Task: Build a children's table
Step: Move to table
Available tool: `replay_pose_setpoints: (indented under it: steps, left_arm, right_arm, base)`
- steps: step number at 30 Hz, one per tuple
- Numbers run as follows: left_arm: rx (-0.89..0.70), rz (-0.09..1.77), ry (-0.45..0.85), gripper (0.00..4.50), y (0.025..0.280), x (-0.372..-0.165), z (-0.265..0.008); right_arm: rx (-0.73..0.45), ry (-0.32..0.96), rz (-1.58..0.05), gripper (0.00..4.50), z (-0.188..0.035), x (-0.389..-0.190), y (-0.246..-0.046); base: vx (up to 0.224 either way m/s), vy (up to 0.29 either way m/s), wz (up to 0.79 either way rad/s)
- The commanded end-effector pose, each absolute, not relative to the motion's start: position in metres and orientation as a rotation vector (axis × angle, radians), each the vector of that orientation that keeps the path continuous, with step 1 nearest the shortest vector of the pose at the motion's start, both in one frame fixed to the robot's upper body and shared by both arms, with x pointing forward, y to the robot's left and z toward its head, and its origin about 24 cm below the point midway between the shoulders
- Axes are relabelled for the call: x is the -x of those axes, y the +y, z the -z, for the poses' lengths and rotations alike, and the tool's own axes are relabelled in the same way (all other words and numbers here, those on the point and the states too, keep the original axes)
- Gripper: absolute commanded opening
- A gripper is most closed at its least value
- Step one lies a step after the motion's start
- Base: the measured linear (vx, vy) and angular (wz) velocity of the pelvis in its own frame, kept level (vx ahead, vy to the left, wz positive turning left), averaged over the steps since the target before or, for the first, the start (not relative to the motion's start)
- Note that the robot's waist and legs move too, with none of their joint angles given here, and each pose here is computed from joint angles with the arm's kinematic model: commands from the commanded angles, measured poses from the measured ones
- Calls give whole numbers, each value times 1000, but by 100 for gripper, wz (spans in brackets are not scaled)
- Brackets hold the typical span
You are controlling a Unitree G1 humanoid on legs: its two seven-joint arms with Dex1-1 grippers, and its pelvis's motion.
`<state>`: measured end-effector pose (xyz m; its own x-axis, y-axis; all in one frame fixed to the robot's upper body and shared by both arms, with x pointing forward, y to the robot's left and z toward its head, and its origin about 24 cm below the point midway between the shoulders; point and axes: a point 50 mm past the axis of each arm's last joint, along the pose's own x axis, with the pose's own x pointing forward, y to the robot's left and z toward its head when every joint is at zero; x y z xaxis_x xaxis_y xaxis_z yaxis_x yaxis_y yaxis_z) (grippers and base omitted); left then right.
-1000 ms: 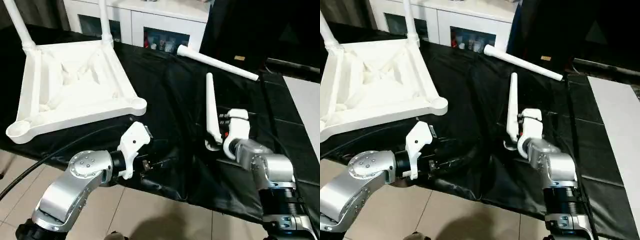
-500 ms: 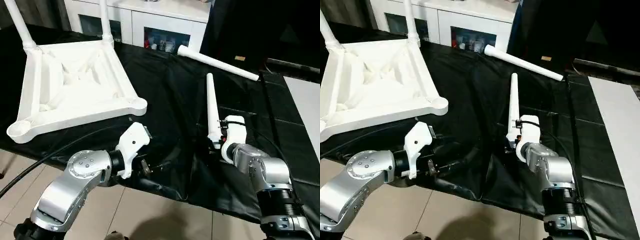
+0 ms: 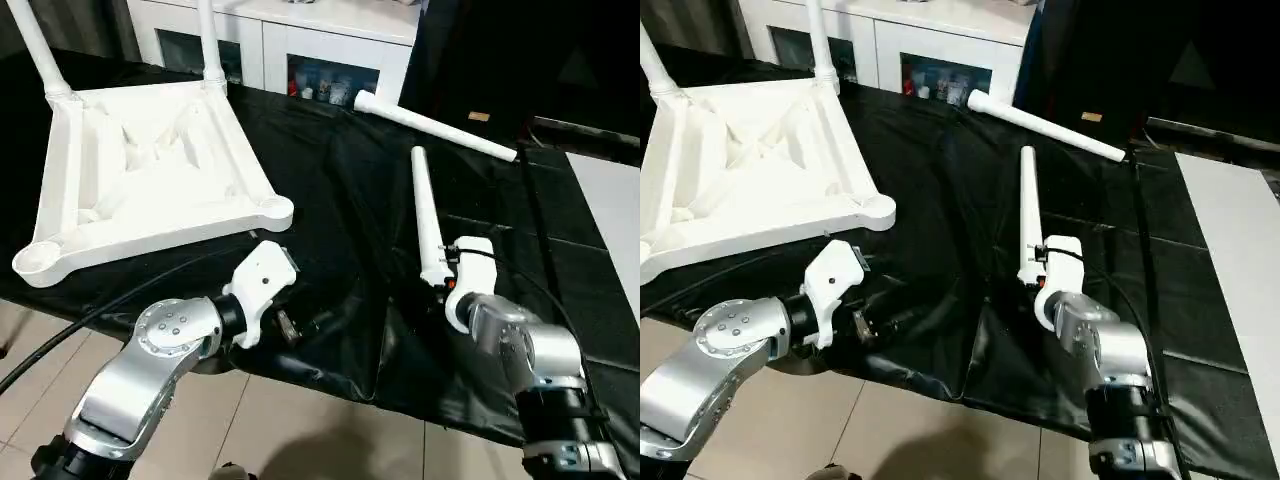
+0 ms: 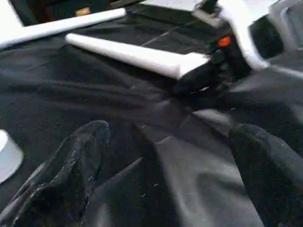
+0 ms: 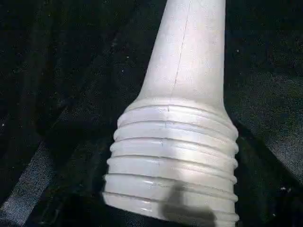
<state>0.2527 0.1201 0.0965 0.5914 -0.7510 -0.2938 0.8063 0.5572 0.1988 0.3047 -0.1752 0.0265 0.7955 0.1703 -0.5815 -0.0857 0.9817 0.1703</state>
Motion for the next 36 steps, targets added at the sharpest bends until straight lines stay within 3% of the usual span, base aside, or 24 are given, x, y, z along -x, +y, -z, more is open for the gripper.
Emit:
replay_pose_setpoints:
  steps: [1, 6, 8, 9, 12, 17, 21, 24, 36]
  left_arm:
    - [-356, 863, 182, 450, 120, -257, -93]
    - [-327, 760, 143, 450, 122, -264, -94]
    - [-238, 657, 105, 450, 124, -269, -98]
    - [-147, 558, 81, 450, 127, -273, -100]
    - [-105, 476, 74, 450, 135, -274, -100]
    - [-127, 314, 68, 450, 146, -285, -100]
    - [-107, 260, 39, 450, 143, -290, -106]
    - [-106, 231, 35, 450, 143, -292, -107]
    - [-42, 149, -5, 450, 154, -295, -115]
  right_arm:
    - [-160, 655, -134, 292, -24, -300, -177]
    - [-162, 654, -138, 290, -24, -299, -176]
    - [-156, 606, -153, 290, -28, -300, -176]
    - [-140, 508, -168, 290, -39, -302, -175]
    - [-129, 290, -201, 290, -68, -305, -172]
    - [-69, 125, -308, 287, -96, -302, -155]
    - [7, 100, -351, 287, -98, -302, -147]
    - [-26, 94, -339, 287, -100, -305, -144]
    - [35, 86, -288, 287, -103, -308, -146]
  base:
    - [0, 0, 0]
    - [0, 0, 0]
    - [0, 0, 0]
    - [0, 0, 0]
    - [0, 0, 0]
    - [0, 0, 0]
    - [-2, -15, 4]
    - [-14, -101, 34]
    - [-26, -181, 33]
